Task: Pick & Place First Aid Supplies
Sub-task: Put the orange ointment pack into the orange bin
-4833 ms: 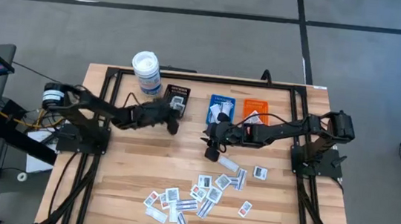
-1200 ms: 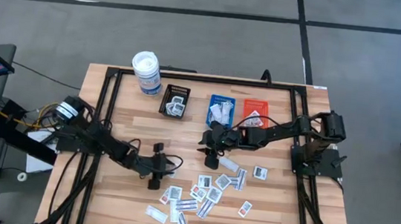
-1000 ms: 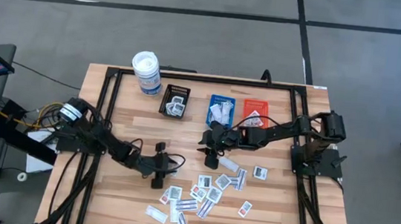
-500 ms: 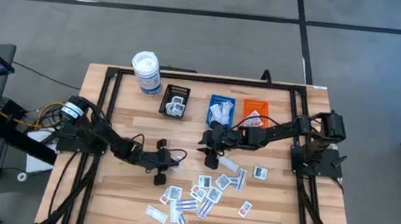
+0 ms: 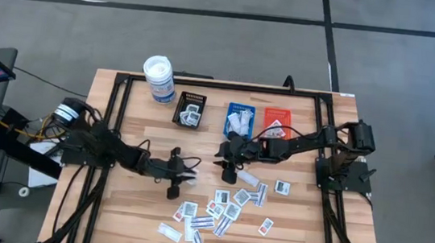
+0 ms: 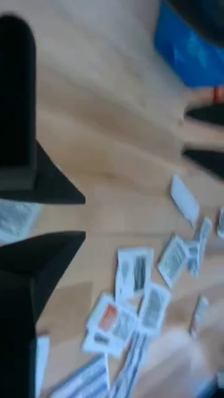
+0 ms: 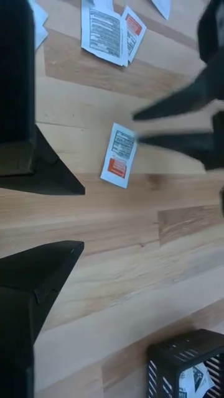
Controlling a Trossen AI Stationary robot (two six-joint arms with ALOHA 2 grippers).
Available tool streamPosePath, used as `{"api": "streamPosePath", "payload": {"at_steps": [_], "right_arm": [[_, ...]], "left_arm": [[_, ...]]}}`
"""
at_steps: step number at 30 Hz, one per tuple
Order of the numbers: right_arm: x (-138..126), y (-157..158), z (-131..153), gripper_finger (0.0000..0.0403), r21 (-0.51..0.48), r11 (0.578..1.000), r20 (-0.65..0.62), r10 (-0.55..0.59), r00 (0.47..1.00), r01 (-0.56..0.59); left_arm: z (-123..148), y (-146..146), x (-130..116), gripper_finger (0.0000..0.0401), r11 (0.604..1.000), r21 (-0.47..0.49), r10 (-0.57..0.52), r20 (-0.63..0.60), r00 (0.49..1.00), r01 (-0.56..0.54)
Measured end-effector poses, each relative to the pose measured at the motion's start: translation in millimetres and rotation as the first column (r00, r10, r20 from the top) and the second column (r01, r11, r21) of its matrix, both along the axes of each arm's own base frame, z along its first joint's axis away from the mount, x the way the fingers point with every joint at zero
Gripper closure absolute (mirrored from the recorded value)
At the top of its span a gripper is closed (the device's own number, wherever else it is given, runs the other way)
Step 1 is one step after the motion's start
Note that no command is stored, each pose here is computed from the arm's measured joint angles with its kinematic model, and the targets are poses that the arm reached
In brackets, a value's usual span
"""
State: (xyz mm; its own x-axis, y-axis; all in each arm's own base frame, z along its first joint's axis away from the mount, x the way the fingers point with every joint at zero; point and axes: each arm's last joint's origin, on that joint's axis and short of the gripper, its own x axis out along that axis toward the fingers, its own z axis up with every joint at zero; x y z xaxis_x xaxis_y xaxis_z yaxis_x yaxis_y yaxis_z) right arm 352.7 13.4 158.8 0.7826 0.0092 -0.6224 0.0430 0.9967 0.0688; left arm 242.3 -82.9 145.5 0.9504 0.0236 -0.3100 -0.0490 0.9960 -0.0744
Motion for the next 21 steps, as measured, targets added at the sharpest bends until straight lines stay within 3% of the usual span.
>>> {"api": "streamPosePath", "payload": {"at_steps": [5,10,16,21], "right_arm": [[1,4,0,0.0280,0.001,1.000,0.016,0.011,1.000,-0.011],[3,8,0,0.0280,0.019,0.999,0.038,0.042,0.998,-0.043],[3,8,-1,0.0280,0.019,0.999,0.036,0.042,0.998,-0.043],[3,7,-1,0.0280,0.019,0.999,0.032,0.041,0.999,-0.042]], "left_arm": [[-5,12,-3,0.0260,0.997,-0.001,0.071,-0.096,0.993,-0.071],[-23,20,2,0.0228,0.993,0.016,0.118,-0.160,0.980,-0.117],[-35,23,8,0.0229,0.989,0.023,0.145,-0.166,0.975,-0.143],[-37,25,8,0.0261,0.989,0.051,0.145,-0.180,0.973,-0.138]]}}
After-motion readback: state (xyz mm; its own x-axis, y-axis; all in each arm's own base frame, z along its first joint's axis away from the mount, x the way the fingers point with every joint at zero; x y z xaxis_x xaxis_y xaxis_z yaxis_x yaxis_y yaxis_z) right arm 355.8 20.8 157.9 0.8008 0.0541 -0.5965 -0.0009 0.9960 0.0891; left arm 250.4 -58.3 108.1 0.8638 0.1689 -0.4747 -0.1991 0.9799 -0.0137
